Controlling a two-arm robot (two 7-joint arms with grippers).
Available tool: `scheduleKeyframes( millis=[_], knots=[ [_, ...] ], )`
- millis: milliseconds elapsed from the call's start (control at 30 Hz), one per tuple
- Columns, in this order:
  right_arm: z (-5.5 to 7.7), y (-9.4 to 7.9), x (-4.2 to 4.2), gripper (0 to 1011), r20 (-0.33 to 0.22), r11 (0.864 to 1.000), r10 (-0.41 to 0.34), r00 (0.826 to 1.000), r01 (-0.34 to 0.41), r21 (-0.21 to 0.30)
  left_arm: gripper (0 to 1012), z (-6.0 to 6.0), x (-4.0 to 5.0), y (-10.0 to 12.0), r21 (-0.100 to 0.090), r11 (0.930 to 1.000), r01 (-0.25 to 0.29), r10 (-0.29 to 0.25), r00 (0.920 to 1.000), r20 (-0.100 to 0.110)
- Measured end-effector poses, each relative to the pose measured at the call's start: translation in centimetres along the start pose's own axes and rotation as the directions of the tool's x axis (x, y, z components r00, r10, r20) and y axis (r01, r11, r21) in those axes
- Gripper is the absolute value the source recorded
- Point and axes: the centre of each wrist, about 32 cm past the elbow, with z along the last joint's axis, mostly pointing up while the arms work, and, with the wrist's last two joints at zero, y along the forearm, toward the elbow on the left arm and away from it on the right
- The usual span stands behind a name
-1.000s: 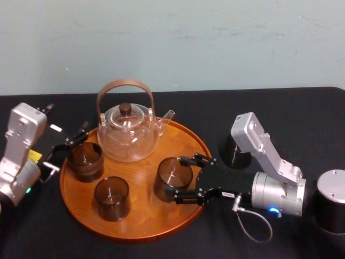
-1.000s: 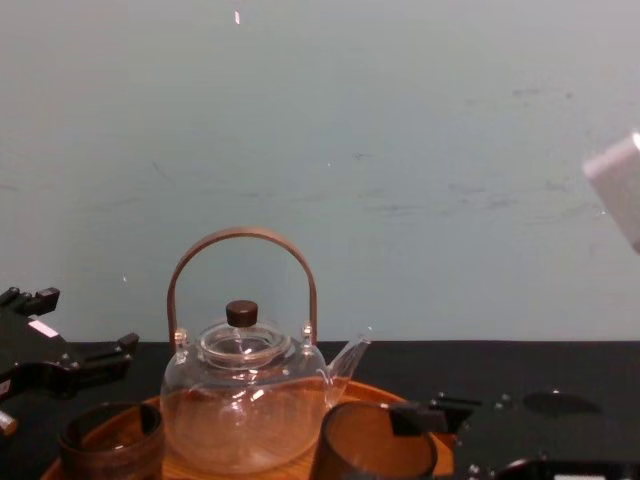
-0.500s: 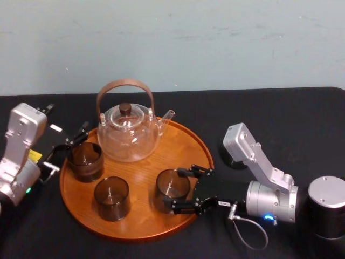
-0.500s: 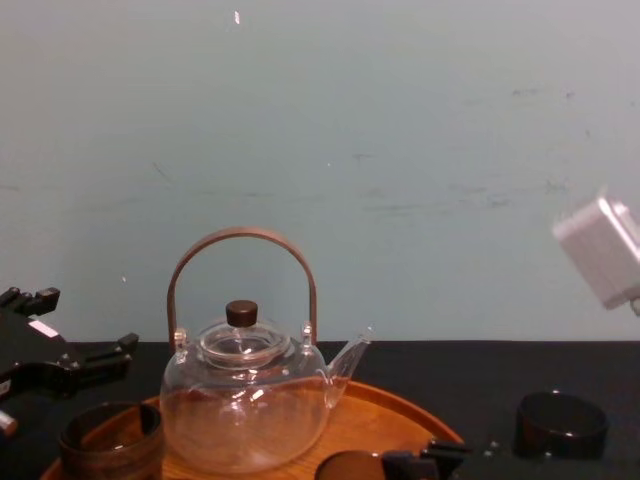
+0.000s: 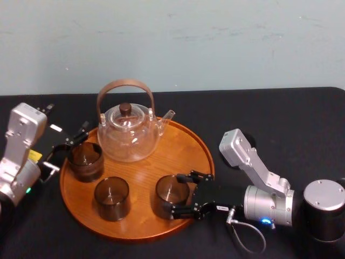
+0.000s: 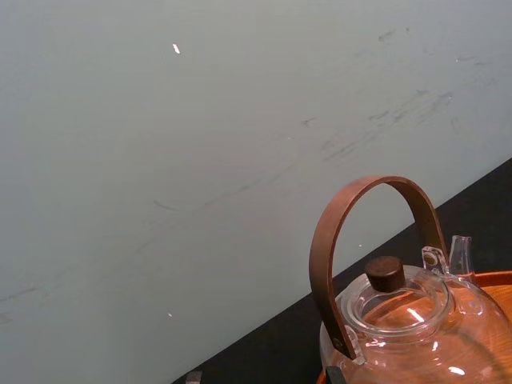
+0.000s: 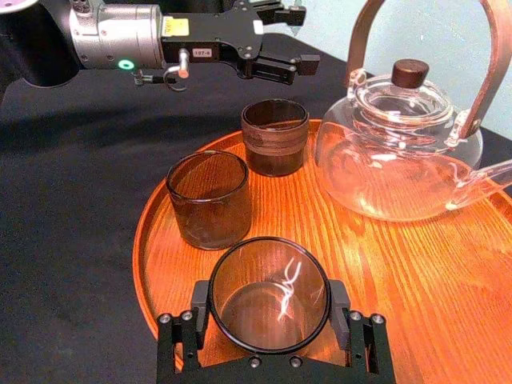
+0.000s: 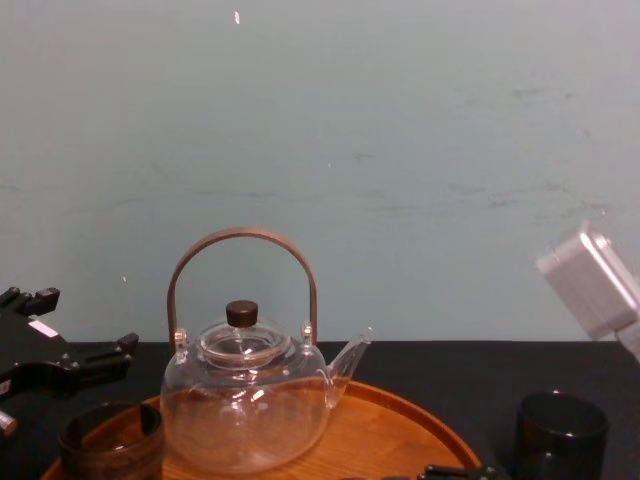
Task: Pick up the glass from the table and place it on the tray.
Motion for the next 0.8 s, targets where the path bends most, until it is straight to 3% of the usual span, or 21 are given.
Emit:
scheduleKeyframes(
  millis=[800],
  knots=[
    [-0.36,0.07,-0.03,930,0.001,1.000,-0.009,1.000,0.009,-0.027,1001,0.00,0.00,0.00,0.000,1.0000,0.000,0.000,1.0000,0.000]
  ],
)
